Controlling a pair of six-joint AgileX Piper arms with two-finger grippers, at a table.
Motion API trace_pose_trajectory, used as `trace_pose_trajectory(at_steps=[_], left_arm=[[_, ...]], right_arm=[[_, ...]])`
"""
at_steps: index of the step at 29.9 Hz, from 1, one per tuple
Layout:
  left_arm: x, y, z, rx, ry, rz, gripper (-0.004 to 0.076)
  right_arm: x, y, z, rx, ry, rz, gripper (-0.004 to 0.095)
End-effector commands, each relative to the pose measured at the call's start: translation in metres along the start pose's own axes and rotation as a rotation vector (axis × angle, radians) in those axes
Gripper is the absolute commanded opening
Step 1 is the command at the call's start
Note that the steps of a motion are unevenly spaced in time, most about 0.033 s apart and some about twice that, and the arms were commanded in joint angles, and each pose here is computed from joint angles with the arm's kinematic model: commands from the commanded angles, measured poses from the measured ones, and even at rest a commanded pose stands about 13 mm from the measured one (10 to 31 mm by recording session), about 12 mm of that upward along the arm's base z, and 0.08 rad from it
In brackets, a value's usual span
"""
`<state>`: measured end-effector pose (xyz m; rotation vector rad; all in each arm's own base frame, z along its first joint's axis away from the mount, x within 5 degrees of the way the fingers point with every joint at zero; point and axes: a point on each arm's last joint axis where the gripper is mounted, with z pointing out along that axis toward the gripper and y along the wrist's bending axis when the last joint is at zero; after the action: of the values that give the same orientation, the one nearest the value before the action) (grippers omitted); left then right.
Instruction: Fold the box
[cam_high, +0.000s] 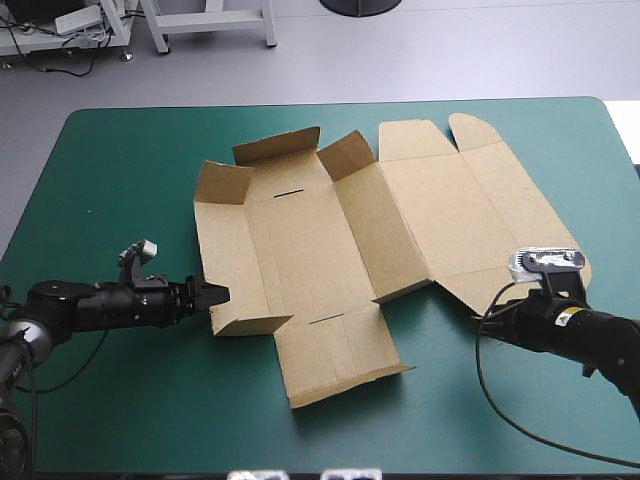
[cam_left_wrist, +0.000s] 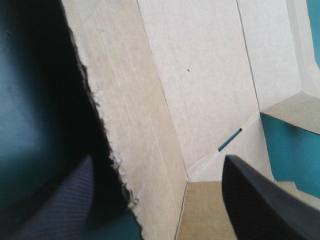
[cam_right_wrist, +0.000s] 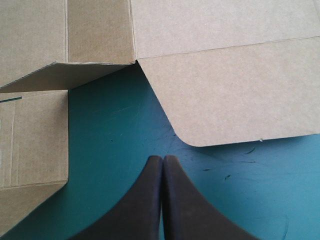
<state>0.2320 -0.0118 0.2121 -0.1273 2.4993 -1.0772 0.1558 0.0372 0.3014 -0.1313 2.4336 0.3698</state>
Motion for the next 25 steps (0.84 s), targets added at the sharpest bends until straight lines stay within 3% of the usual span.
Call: trace_pose_trajectory(at_steps=[1, 8, 14, 25], left_arm=[[-0.006, -0.016, 0.000, 0.044, -0.044, 0.027, 0.0517], [-0.004, -0.015, 0.020, 0.054, 0.021, 0.012, 0.0514], [-0.008, -0.016, 0.022, 0.091, -0.013, 0.006, 0.0505], [-0.006, -0.016, 0.025, 0.122, 0.021, 0.026, 0.0242]], right_arm=[[-0.012, 0.002, -0.007, -0.007, -0.077, -0.002, -0.0025], [-0.012, 0.002, -0.007, -0.007, -0.076, -0.002, -0.0025], [-0.012, 0.002, -0.007, -0.008, -0.074, -0.001, -0.0025], [-0.012, 0.002, -0.007, -0.007, -0.077, 0.000, -0.0025]])
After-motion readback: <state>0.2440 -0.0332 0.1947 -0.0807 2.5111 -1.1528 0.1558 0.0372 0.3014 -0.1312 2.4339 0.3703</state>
